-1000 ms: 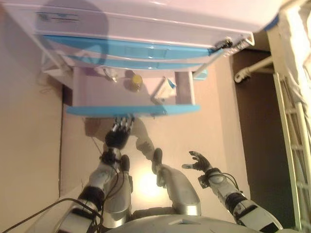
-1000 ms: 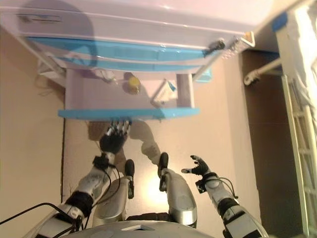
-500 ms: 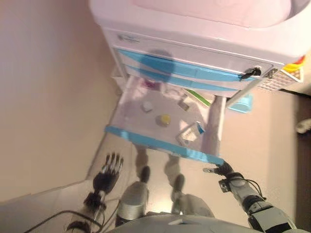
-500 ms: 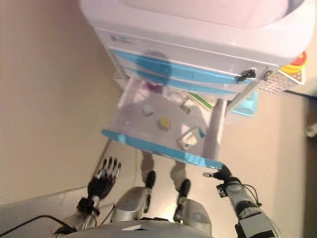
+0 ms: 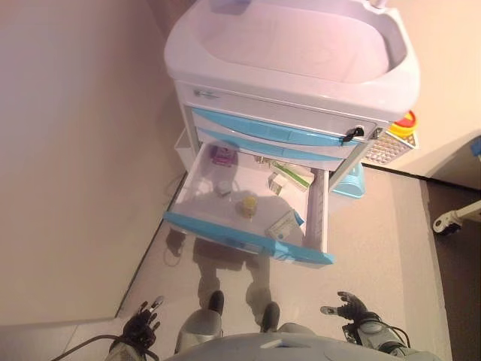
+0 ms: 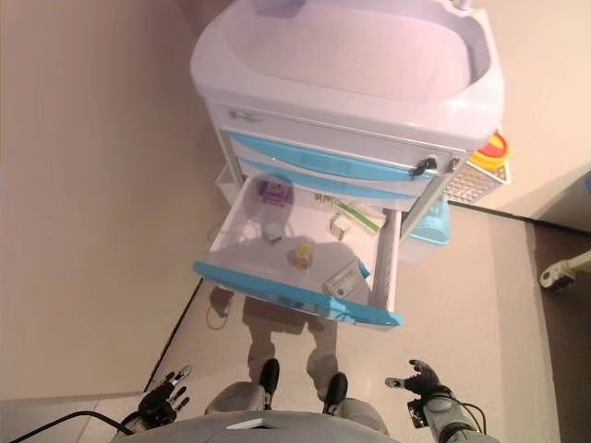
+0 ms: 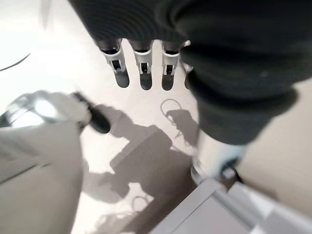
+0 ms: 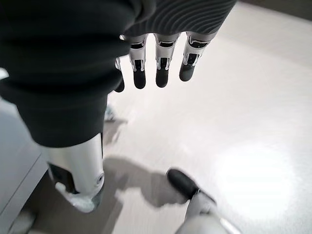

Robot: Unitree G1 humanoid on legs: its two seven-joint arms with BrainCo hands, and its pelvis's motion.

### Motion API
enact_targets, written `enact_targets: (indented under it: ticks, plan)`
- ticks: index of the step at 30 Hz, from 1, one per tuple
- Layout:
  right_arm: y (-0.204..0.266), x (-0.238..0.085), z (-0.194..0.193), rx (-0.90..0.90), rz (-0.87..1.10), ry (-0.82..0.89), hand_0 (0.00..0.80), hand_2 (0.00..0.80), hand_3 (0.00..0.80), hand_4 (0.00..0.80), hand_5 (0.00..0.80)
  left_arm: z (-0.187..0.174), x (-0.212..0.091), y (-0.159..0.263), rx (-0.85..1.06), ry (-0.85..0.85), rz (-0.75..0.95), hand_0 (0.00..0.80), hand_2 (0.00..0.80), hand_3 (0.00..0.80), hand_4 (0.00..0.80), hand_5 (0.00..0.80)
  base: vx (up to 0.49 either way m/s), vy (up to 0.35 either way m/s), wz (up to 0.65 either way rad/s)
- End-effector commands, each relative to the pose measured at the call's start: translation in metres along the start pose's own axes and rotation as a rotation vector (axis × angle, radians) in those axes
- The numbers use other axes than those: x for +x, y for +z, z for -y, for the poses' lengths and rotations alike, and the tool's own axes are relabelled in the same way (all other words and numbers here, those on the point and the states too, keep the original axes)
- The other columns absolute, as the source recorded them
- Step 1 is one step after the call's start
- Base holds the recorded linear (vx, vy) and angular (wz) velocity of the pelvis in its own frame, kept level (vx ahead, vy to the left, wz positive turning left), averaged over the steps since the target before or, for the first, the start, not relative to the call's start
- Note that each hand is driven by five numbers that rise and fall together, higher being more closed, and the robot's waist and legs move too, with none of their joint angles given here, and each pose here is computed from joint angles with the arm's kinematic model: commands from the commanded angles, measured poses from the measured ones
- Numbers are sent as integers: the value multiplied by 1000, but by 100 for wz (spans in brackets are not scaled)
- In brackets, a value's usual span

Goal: Open the drawer and pick up the medicine

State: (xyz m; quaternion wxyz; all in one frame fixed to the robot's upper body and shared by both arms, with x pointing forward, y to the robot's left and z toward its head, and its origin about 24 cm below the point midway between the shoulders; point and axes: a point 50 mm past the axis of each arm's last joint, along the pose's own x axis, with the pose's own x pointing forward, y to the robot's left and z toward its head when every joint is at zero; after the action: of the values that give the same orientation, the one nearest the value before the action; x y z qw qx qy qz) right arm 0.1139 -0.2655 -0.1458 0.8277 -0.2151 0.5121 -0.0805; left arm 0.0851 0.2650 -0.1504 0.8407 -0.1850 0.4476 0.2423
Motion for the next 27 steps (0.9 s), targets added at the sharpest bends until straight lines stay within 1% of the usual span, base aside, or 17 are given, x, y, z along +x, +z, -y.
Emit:
enact_targets:
  ticks: [1, 3, 4, 6, 7, 9, 10, 11, 12, 13, 15, 16, 19, 20, 22, 24, 27]
  plan:
    - [-3, 1, 50, 69, -58, -334, 0, 0, 0, 0, 0, -1, 1, 6, 225, 50, 20, 0, 0, 0, 0, 0, 73, 8, -14]
    - [-4, -2, 72, 146, -57, -484, 0, 0, 0, 0, 0, -3, 1, 8, 319, 68, 20, 0, 0, 0, 0, 0, 78, 13, -13]
    - [1, -6, 94, 205, -14, -606, 0, 0, 0, 0, 0, -6, 1, 10, 381, 76, 21, 0, 0, 0, 0, 0, 88, 30, -17]
    - [14, -12, 124, 273, 77, -760, 0, 0, 0, 0, 0, -7, 0, 10, 438, 74, 7, 0, 0, 0, 0, 0, 75, 48, -25]
    - [32, -19, 142, 295, 187, -864, 0, 0, 0, 0, 0, -8, 0, 7, 475, 70, -7, 0, 0, 0, 0, 0, 54, 68, -24]
    - [64, -30, 159, 286, 339, -961, 0, 0, 0, 0, 0, -9, -2, 1, 501, 63, -27, 0, 0, 0, 0, 0, 34, 83, -18]
    - [90, -41, 167, 274, 478, -1013, 0, 0, 0, 0, 0, -9, -3, -4, 514, 57, -39, 0, 0, 0, 0, 0, 21, 81, -18]
    - [104, -48, 170, 265, 537, -1024, 0, 0, 0, 0, 0, -9, -4, -6, 522, 56, -45, 0, 0, 0, 0, 0, 31, 96, -22]
    - [129, -62, 173, 234, 683, -1037, 0, 0, 0, 0, 0, -8, -5, -10, 539, 50, -55, 0, 0, 0, 0, 0, 31, 77, -19]
    - [141, -70, 174, 213, 755, -1030, 0, 0, 0, 0, 0, -7, -5, -12, 545, 48, -61, 0, 0, 0, 0, 0, 41, 97, -11]
    - [184, -96, 164, 106, 1005, -941, 0, 0, 0, 0, 0, -4, -5, -16, 553, 44, -75, 0, 0, 0, 0, 0, 41, 85, -2]
    - [202, -107, 153, 18, 1116, -856, 0, 0, 0, 0, 0, -3, -5, -17, 551, 42, -81, 0, 0, 0, 0, 0, 44, 65, -7]
    - [238, -134, 122, -231, 1316, -585, 0, 0, 0, 0, 0, 0, -4, -17, 558, 38, -82, 0, 0, 0, 0, 0, 43, 34, -11]
    - [243, -137, 116, -280, 1344, -533, 0, 0, 0, 0, 0, 0, -4, -16, 561, 37, -81, 0, 0, 0, 0, 0, 49, 20, -5]
    - [255, -146, 92, -468, 1430, -314, 0, 0, 0, 0, 0, 3, -3, -14, 569, 32, -77, 0, 0, 0, 0, 0, 56, 13, 1]
    - [261, -150, 77, -558, 1456, -186, 0, 0, 0, 0, 0, 4, -2, -14, 577, 28, -77, 0, 0, 0, 0, 0, 50, 6, 5]
    - [264, -146, 53, -710, 1473, -91, 0, 0, 0, 0, 0, 4, -2, -12, 607, 18, -80, 0, 0, 0, 0, 0, 48, 0, 13]
